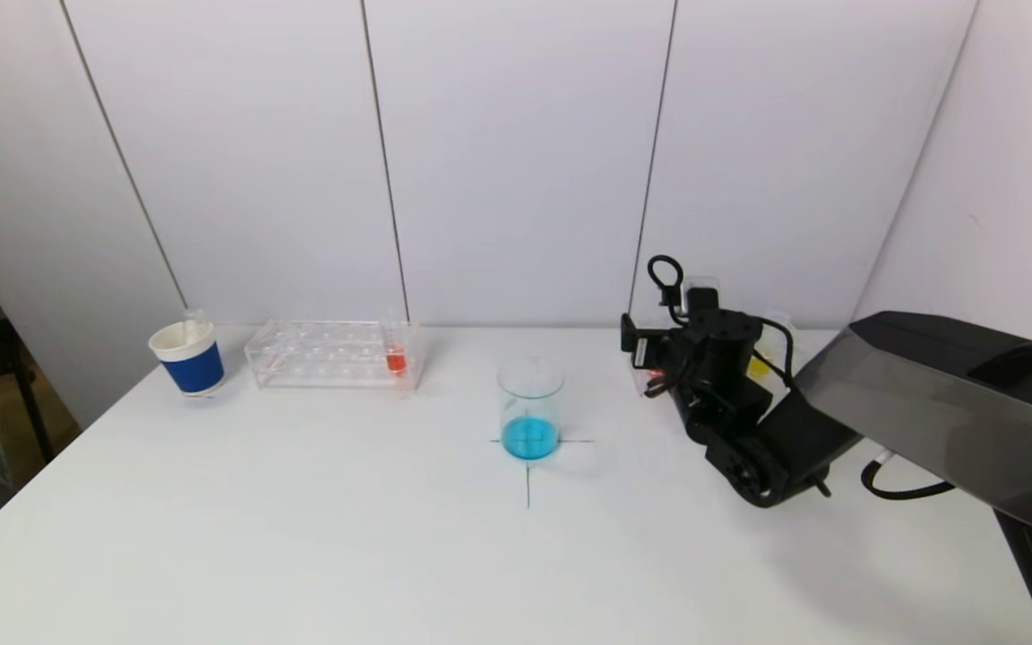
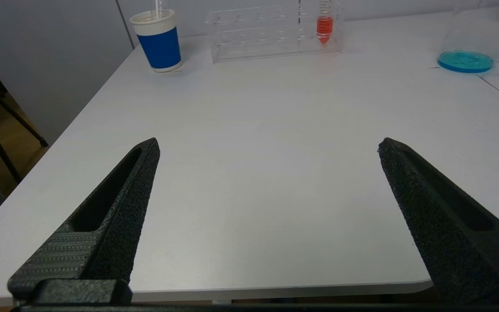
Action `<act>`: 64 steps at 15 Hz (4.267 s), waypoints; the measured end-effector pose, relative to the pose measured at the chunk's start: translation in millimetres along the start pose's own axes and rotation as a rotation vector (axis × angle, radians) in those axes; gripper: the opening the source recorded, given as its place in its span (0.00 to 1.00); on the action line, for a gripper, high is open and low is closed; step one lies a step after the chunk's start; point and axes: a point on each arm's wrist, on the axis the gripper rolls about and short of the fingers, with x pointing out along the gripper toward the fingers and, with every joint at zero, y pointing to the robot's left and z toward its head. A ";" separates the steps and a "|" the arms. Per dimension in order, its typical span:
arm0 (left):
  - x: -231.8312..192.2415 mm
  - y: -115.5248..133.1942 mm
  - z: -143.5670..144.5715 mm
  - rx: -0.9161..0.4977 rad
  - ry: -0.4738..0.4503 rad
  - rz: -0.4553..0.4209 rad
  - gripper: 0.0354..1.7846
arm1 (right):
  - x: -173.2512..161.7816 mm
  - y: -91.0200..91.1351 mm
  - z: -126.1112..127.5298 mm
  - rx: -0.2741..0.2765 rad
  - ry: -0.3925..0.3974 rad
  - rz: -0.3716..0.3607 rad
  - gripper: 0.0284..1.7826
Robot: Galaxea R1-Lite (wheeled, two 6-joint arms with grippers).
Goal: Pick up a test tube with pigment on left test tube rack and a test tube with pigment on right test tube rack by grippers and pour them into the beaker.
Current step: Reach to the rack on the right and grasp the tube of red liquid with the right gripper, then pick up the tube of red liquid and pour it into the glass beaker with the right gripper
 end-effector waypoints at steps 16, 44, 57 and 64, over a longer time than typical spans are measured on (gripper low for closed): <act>0.0 0.0 0.0 0.000 0.000 0.000 0.99 | 8.4 0.9 -3.3 -0.024 -0.012 -0.002 0.96; 0.0 0.0 0.0 0.000 0.000 0.000 0.99 | 14.1 -2.4 -6.4 -0.025 -0.015 -0.008 0.70; 0.0 0.0 0.0 0.000 0.000 0.000 0.99 | 14.6 -2.9 -6.4 -0.024 -0.015 -0.009 0.25; 0.0 0.0 0.0 0.000 0.000 0.000 0.99 | 13.8 -2.4 -4.3 -0.046 -0.005 -0.008 0.25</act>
